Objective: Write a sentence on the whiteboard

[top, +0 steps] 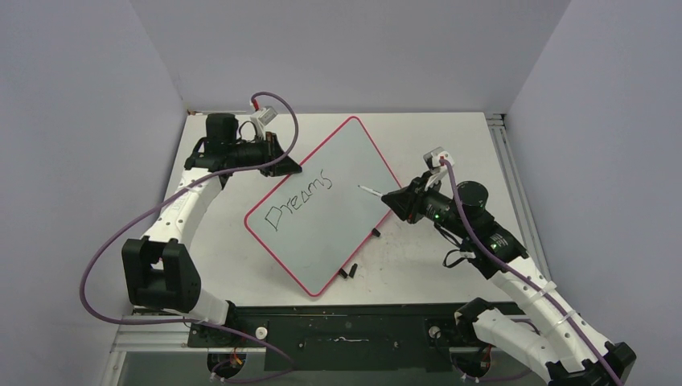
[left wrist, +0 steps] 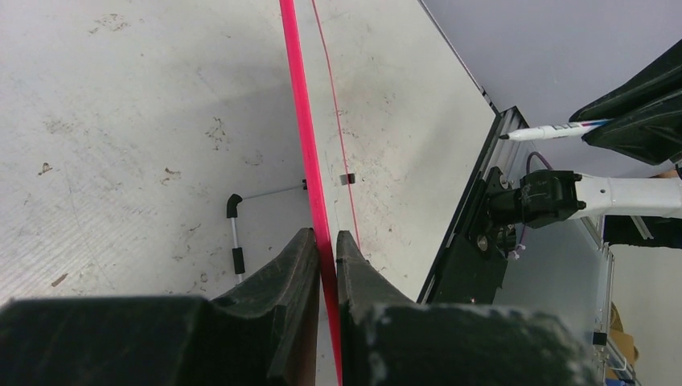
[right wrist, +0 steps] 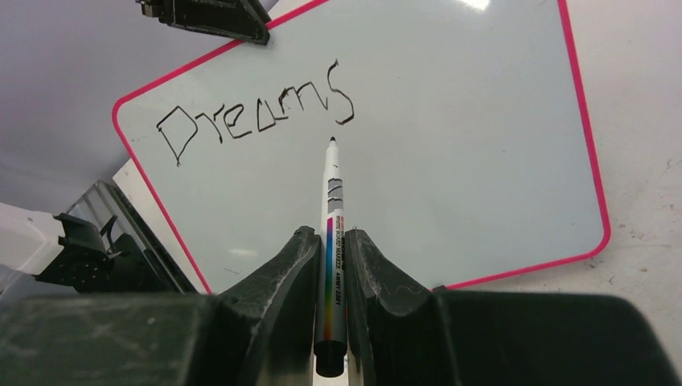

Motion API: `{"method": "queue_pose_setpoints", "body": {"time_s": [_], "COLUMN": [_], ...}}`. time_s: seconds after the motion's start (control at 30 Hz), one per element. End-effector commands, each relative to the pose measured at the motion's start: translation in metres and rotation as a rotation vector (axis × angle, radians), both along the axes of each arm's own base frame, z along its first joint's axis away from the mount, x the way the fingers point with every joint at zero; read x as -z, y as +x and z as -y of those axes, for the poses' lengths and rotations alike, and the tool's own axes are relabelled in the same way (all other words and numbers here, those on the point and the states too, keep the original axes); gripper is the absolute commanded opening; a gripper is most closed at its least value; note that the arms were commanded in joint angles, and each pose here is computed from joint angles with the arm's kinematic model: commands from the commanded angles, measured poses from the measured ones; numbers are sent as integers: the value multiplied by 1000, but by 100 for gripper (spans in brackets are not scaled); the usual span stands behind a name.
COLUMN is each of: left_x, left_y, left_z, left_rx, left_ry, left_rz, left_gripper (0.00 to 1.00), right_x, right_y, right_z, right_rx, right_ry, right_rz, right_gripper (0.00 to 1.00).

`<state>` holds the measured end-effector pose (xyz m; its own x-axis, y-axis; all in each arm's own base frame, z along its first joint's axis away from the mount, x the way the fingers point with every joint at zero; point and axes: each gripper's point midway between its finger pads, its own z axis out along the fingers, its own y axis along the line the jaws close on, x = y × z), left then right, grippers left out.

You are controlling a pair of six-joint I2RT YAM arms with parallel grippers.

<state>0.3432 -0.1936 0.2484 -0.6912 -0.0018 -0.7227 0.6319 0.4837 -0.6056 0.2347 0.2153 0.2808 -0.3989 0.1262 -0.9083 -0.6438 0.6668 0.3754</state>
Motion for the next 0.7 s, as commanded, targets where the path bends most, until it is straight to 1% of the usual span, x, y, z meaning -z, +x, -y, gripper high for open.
{"method": "queue_pose_setpoints", "body": {"time_s": [0.0, 0.2, 0.43, 0.53, 0.67], "left_x": [-13, -1, 4, 5, 6], "left_y": [-29, -31, -29, -29, -30], "left_z": [7, 7, 5, 5, 5], "left_rx": [113, 110, 96, 92, 93], "left_ry": [-37, -29, -21, -17, -20], "left_rz": [5, 7, -2, -1, -2], "left_gripper": [0, 0, 0, 0, 0], "right_x": [-22, -23, -14, -15, -6], "right_y": [18, 37, 57, 64, 74], "right_z": [3, -4, -17, -23, -32], "right_rx": [48, 68, 53, 36, -8], "right_ry": [18, 22, -11, -3, 2], "right_rz": [143, 238, 287, 335, 338], "right_gripper": [5, 5, 5, 5, 5]}}
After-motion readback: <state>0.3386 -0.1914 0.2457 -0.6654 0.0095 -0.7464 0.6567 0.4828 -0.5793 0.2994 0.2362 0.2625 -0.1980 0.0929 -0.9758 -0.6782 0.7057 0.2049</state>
